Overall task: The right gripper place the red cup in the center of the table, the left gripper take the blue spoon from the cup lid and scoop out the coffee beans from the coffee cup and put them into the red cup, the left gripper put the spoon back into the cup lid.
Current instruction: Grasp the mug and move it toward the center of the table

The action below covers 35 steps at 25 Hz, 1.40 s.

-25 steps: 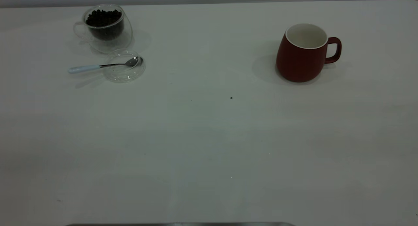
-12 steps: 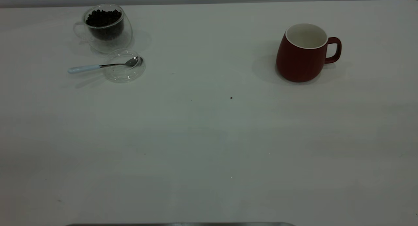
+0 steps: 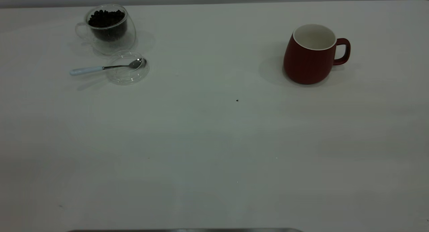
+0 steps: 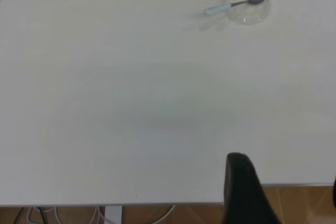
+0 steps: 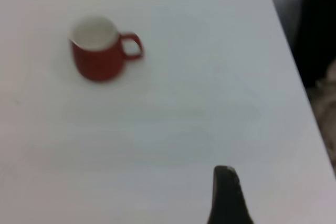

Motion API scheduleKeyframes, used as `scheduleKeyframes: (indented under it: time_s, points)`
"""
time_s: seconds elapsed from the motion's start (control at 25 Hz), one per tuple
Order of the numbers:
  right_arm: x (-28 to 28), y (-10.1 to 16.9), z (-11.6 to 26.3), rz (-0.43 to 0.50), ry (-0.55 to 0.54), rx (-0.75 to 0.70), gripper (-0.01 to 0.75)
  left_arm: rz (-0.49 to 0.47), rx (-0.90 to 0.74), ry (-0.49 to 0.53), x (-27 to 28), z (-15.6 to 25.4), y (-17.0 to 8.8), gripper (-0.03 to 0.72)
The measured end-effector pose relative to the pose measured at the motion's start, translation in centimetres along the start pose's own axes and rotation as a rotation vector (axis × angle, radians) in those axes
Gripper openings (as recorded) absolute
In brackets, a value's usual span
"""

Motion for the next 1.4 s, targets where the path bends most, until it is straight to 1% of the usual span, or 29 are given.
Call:
scheduleKeyframes:
  time_s: [0.08,0.24,0.4,0.56,0.72,0.8,0.92,1.0,1.2,1.4]
  points:
    - [-0.3,0.7,-1.2,-0.031,0.004,-0.019,0.531,0.0,-0.001,0.0,0.0,0.0,0.0,0.46]
    - [-2.1,2.4,-3.3,-0.11,0.064,-0.027,0.534,0.0,-0.002,0.0,0.0,0.0,0.0,0.46]
    - [-5.1,4.2,-4.8,-0.21,0.123,-0.014,0.534,0.0,-0.002,0.0,0.0,0.0,0.0,0.46]
    - [-9.2,5.2,-6.0,-0.266,0.183,-0.042,0.534,0.0,-0.002,0.0,0.0,0.0,0.0,0.46]
    - [-14.3,5.7,-6.8,-0.288,0.269,-0.019,0.534,0.001,-0.002,0.0,0.0,0.0,0.0,0.46]
    - [-17.3,5.7,-7.3,-0.286,0.289,0.002,0.534,0.001,-0.002,0.0,0.0,0.0,0.0,0.46]
    - [-22.2,5.4,-8.2,-0.257,0.301,0.029,0.536,0.001,-0.002,0.0,0.0,0.0,0.0,0.46]
    - [-25.9,5.1,-8.3,-0.237,0.33,0.038,0.536,0.001,-0.002,0.0,0.0,0.0,0.0,0.46]
    - [-34.1,4.5,-6.6,-0.221,0.46,0.027,0.536,0.001,-0.002,0.0,0.0,0.0,0.0,0.46]
    - [-40.6,4.4,-2.9,-0.258,0.62,0.004,0.536,0.001,-0.001,0.0,0.0,0.0,0.0,0.46]
Point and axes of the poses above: a point on each arm's last joint axis where the gripper is mounted, x pointing back along that axis away from the gripper, y along the wrist's bending axis when the last joint is at zero, z = x × y, the point moved 5 cm from there along -x, pointing out along that axis toward the gripper, and after that the axes turned 11 degrees about -x, right-handed, at the moved point
